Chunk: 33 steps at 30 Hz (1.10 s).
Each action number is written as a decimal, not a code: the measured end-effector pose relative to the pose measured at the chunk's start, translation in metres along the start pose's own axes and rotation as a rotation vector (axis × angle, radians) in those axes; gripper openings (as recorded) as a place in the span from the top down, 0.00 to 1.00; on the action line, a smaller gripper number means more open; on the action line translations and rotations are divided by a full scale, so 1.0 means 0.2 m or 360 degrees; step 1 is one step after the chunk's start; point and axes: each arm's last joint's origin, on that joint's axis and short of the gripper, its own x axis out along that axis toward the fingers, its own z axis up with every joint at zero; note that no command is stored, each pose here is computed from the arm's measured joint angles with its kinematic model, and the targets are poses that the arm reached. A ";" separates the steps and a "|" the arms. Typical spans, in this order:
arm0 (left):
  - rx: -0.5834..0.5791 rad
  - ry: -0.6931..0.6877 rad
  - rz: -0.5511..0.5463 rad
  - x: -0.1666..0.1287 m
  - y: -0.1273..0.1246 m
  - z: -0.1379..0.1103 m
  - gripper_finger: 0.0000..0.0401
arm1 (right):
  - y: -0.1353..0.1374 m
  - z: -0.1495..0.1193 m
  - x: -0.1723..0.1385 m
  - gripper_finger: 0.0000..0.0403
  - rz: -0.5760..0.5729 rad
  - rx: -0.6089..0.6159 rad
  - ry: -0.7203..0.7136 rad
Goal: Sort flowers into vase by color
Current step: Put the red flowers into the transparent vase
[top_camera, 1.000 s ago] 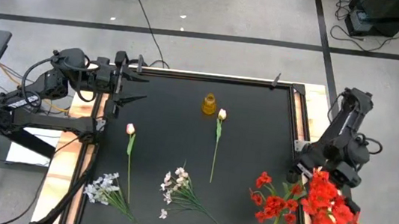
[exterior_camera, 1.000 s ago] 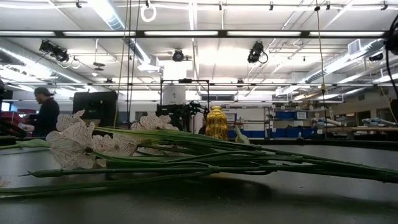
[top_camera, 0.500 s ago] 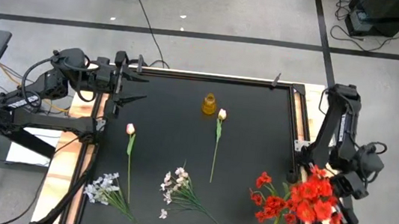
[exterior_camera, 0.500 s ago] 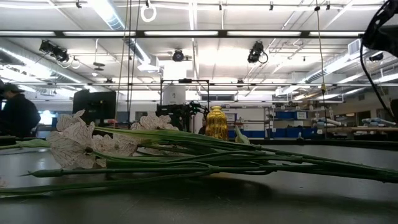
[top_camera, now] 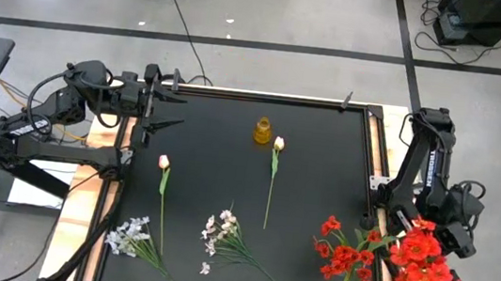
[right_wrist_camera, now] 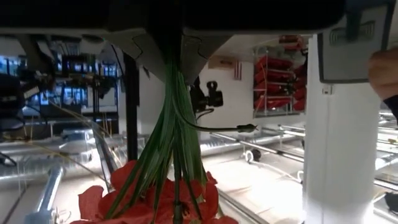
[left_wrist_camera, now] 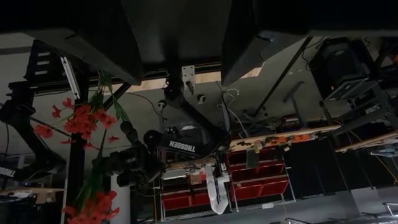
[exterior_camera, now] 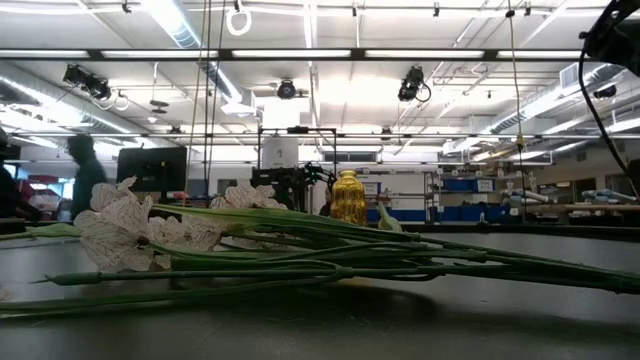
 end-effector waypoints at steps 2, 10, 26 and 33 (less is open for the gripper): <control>0.0000 0.0000 0.0000 0.00 0.00 0.00 0.44 | 0.01 -0.01 0.00 0.96 0.0011 -0.0033 0.0019; 0.0000 0.0000 0.0000 0.00 0.00 0.00 0.44 | 0.04 -0.15 -0.01 0.95 -0.0029 -0.0031 0.0007; -0.0001 0.0001 -0.0001 0.00 0.00 0.00 0.44 | 0.06 -0.31 -0.01 0.91 -0.0061 -0.0139 0.0020; 0.0000 0.0001 -0.0001 0.00 0.00 0.00 0.44 | 0.08 -0.33 0.00 0.88 -0.0073 -0.0136 0.0020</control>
